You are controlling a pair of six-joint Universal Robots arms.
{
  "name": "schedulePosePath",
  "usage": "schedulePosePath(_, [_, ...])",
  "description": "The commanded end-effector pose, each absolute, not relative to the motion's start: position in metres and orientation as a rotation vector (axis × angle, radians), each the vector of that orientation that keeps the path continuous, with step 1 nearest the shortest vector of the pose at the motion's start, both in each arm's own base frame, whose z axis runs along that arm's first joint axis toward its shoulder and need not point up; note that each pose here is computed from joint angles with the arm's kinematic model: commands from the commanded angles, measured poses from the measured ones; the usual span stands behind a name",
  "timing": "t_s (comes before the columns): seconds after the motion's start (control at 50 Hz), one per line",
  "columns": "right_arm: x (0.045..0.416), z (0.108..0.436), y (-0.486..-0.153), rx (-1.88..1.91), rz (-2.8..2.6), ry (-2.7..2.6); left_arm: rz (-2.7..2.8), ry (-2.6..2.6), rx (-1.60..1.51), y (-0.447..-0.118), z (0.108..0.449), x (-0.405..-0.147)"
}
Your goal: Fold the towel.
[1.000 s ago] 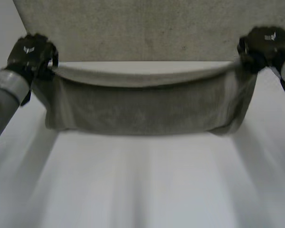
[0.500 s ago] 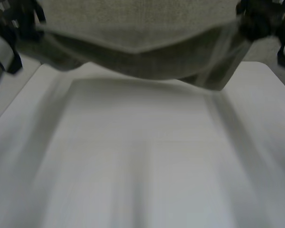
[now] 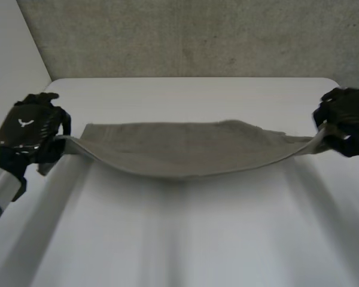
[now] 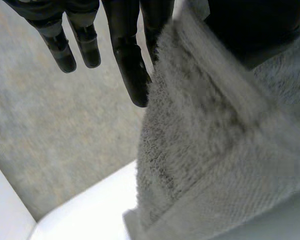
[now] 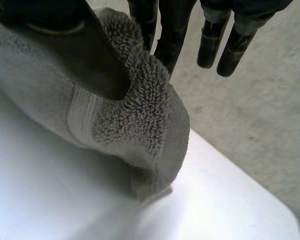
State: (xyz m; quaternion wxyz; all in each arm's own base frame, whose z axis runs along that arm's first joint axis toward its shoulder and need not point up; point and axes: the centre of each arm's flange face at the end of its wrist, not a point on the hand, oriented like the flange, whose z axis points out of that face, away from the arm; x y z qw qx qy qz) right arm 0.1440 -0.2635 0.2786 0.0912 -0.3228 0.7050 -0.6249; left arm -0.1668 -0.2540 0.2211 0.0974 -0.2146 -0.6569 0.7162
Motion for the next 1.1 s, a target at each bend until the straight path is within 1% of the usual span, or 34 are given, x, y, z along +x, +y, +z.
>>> schedulePosePath(0.02, [0.130, 0.296, -0.270, -0.936, -1.882, 2.072, 2.131, -1.898, -0.672, -0.245, 0.235, -0.160])
schedulePosePath(0.04, [0.129, 0.288, -0.276, -0.927, -1.845, 2.089, 2.134, -1.895, -0.673, -0.247, 0.236, -0.161])
schedulePosePath(0.06, [0.129, 0.288, -0.276, -0.927, -1.845, 2.089, 2.123, -1.903, -0.673, -0.250, 0.233, -0.161])
schedulePosePath(0.08, [0.128, 0.279, -0.286, -0.917, -1.804, 2.114, 2.122, -1.903, -0.673, -0.250, 0.233, -0.161])
schedulePosePath(0.1, [0.129, 0.273, -0.295, -0.908, -1.777, 2.146, 2.095, -1.926, -0.667, -0.257, 0.228, -0.161])
schedulePosePath(0.12, [0.129, 0.273, -0.295, -0.907, -1.777, 2.146, 2.067, -1.946, -0.661, -0.266, 0.223, -0.160])
schedulePosePath(0.14, [0.133, 0.265, -0.303, -0.903, -1.744, 2.182, 2.067, -1.946, -0.661, -0.266, 0.223, -0.160])
schedulePosePath(0.16, [0.139, 0.256, -0.311, -0.906, -1.706, 2.217, 2.038, -1.965, -0.656, -0.276, 0.217, -0.160])
schedulePosePath(0.18, [0.139, 0.256, -0.311, -0.906, -1.706, 2.218, 2.038, -1.965, -0.656, -0.276, 0.217, -0.160])
schedulePosePath(0.2, [0.146, 0.246, -0.316, -0.924, -1.676, 2.245, 2.003, -1.983, -0.654, -0.284, 0.210, -0.162])
schedulePosePath(0.22, [0.147, 0.246, -0.316, -0.925, -1.676, 2.245, 1.970, -1.993, -0.658, -0.292, 0.204, -0.166])
schedulePosePath(0.24, [0.151, 0.239, -0.322, -0.944, -1.664, 2.268, 1.969, -1.994, -0.658, -0.292, 0.204, -0.166])
schedulePosePath(0.26, [0.154, 0.232, -0.326, -0.964, -1.649, 2.293, 1.940, -2.003, -0.667, -0.300, 0.196, -0.171])
schedulePosePath(0.28, [0.154, 0.232, -0.327, -0.964, -1.649, 2.293, 1.913, -2.009, -0.679, -0.307, 0.190, -0.177])
schedulePosePath(0.3, [0.154, 0.226, -0.331, -0.974, -1.640, 2.313, 1.913, -2.009, -0.679, -0.307, 0.190, -0.177])
schedulePosePath(0.32, [0.154, 0.219, -0.335, -0.979, -1.629, 2.326, 1.891, -2.018, -0.685, -0.312, 0.183, -0.183])
schedulePosePath(0.34, [0.154, 0.219, -0.335, -0.979, -1.629, 2.326, 1.873, -2.034, -0.681, -0.318, 0.178, -0.185])
schedulePosePath(0.38, [0.156, 0.207, -0.343, -0.967, -1.609, 2.331, 1.863, -2.046, -0.675, -0.324, 0.173, -0.185])
schedulePosePath(0.4, [0.156, 0.207, -0.343, -0.967, -1.609, 2.331, 1.863, -2.046, -0.675, -0.324, 0.173, -0.185])
schedulePosePath(0.5, [0.162, 0.199, -0.352, -0.964, -1.651, 2.299, 1.854, -2.060, -0.688, -0.348, 0.160, -0.191])
schedulePosePath(0.52, [0.162, 0.199, -0.352, -0.964, -1.651, 2.299, 1.854, -2.060, -0.688, -0.349, 0.160, -0.191])
schedulePosePath(0.56, [0.168, 0.190, -0.361, -0.934, -1.682, 2.275, 1.850, -2.076, -0.695, -0.358, 0.154, -0.195])
schedulePosePath(0.6, [0.169, 0.188, -0.366, -0.920, -1.697, 2.271, 1.850, -2.076, -0.695, -0.358, 0.154, -0.195])
schedulePosePath(0.64, [0.172, 0.182, -0.373, -0.911, -1.715, 2.265, 1.874, -2.100, -0.703, -0.371, 0.148, -0.197])
schedulePosePath(0.7, [0.173, 0.179, -0.377, -0.908, -1.720, 2.269, 1.890, -2.120, -0.730, -0.379, 0.143, -0.197])
schedulePosePath(0.92, [0.177, 0.152, -0.402, -0.898, -1.721, 2.323, 1.883, -2.136, -0.786, -0.398, 0.125, -0.205])
schedulePosePath(1.1, [0.185, 0.142, -0.407, -0.909, -1.726, 2.332, 1.885, -2.164, -0.884, -0.407, 0.111, -0.211])
